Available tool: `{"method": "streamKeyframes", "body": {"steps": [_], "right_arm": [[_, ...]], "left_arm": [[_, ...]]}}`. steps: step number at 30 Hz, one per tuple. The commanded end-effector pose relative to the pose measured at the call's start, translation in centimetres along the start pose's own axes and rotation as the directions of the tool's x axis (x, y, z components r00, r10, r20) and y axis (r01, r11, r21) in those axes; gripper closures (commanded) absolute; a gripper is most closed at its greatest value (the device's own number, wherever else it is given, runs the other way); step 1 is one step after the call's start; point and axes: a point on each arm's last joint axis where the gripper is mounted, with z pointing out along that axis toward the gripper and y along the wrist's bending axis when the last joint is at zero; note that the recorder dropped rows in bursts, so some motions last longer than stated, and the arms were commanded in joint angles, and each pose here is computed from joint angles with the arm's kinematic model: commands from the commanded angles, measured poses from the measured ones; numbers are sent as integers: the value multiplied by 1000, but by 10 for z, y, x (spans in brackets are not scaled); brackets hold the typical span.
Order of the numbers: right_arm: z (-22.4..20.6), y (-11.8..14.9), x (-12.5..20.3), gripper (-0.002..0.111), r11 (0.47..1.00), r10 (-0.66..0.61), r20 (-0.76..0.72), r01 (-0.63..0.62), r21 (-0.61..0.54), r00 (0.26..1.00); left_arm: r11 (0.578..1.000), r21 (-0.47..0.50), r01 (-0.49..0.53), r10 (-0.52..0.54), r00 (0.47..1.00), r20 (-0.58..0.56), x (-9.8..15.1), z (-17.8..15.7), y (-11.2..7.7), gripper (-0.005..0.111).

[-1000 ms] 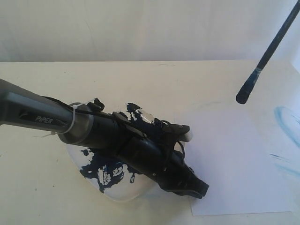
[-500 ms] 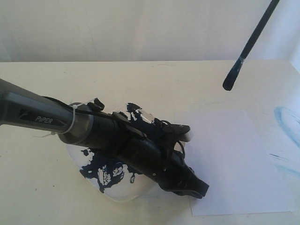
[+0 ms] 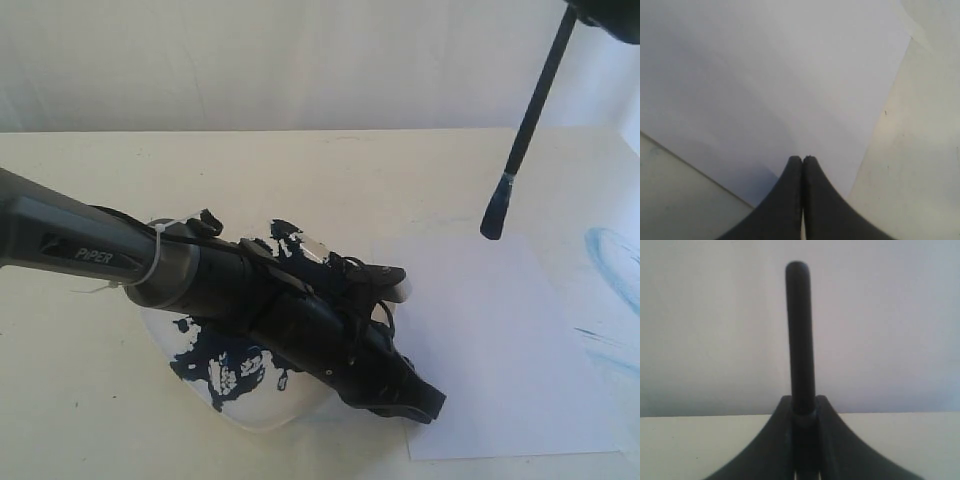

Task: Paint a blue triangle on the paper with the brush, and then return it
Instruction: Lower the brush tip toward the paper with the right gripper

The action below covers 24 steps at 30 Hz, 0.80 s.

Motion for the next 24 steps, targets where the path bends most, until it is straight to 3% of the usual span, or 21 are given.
{"method": "streamKeyframes", "body": {"steps": [1,11,16,24], "right_arm": [[14,-2,14,108,998,-31,-30,30,-48,999],[25,-6,25,108,994,-83,-44,80,-68,996],[25,-23,23,108,999,-46,-28,45,-27,999],[30,-31,28,108,997,-27,-20,26,-69,999]], "left_arm": [[1000,14,7,-7,1000,-10,2,2,-2,107],[1000,14,7,-7,1000,-10,2,2,-2,107],[1000,14,7,-7,1000,-10,2,2,-2,107],[1000,16,12,-12,1000,-7,2,2,-2,107]]}}
